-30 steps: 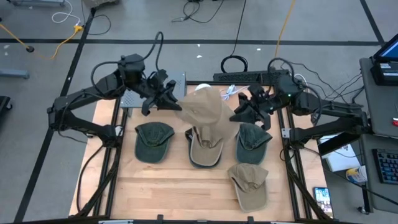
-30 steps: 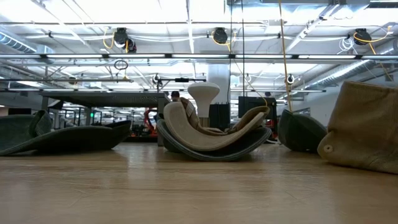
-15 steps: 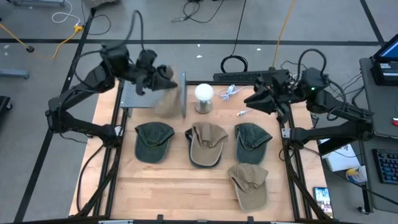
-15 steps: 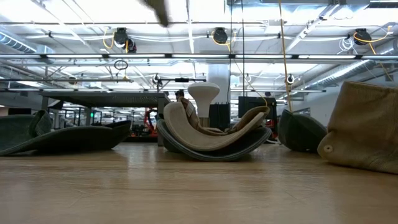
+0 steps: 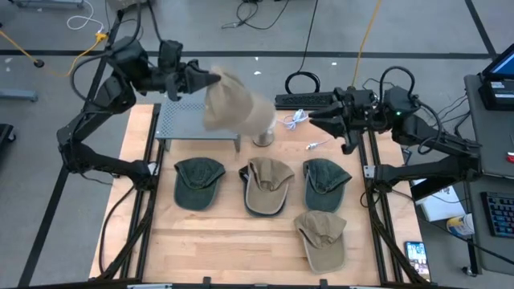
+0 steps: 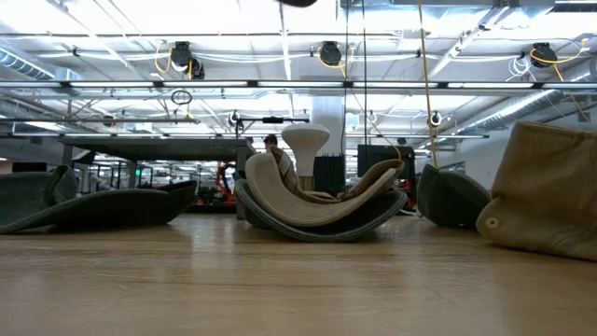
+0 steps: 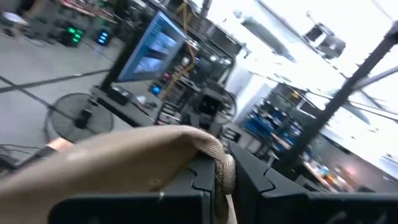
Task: Pick & Place hat
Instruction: Put the left brown cap on the shelf
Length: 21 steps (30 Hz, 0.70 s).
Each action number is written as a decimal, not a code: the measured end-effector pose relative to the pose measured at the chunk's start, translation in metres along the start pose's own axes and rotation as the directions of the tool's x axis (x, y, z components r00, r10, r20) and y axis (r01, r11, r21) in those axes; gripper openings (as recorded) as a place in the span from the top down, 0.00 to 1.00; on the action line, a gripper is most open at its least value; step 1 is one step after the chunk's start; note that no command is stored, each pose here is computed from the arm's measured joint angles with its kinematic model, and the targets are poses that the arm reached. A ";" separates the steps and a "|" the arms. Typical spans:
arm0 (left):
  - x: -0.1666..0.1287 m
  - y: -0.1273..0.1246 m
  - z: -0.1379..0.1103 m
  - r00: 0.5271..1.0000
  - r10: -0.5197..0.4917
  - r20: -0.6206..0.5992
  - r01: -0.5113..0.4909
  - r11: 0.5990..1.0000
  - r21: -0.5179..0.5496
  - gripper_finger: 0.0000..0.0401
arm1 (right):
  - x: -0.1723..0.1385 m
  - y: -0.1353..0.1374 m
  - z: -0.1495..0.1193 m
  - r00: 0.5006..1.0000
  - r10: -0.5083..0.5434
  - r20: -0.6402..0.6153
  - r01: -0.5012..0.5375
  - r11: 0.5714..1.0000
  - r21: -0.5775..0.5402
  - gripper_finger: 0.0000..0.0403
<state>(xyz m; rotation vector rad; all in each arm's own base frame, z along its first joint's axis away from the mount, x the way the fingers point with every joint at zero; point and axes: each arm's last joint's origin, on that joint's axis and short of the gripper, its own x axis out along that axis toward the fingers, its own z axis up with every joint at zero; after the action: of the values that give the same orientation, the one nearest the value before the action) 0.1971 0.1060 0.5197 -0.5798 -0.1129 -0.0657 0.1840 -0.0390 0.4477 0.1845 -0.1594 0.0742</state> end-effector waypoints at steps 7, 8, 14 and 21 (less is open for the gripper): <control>-0.007 0.016 0.001 0.989 0.148 0.001 -0.148 0.989 -0.023 0.94 | 0.007 -0.003 -0.005 1.000 -0.001 -0.021 0.001 1.000 0.007 0.82; -0.008 0.017 0.001 0.988 0.156 -0.003 -0.156 0.987 -0.025 0.94 | 0.008 -0.004 -0.005 1.000 -0.002 -0.024 0.002 1.000 0.008 0.82; -0.009 0.020 0.000 0.986 0.166 -0.017 -0.166 0.986 -0.018 0.94 | 0.010 -0.005 -0.006 1.000 -0.002 -0.029 0.002 1.000 -0.010 0.82; -0.010 0.021 -0.003 0.984 0.172 -0.055 -0.173 0.984 -0.027 0.94 | 0.010 -0.005 -0.006 1.000 -0.006 -0.028 0.006 1.000 -0.013 0.82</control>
<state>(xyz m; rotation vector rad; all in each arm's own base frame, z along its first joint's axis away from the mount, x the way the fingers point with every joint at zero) 0.1895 0.1223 0.5041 -0.6172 -0.0099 0.0856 0.1948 -0.0418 0.4423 0.1712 -0.1314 0.0694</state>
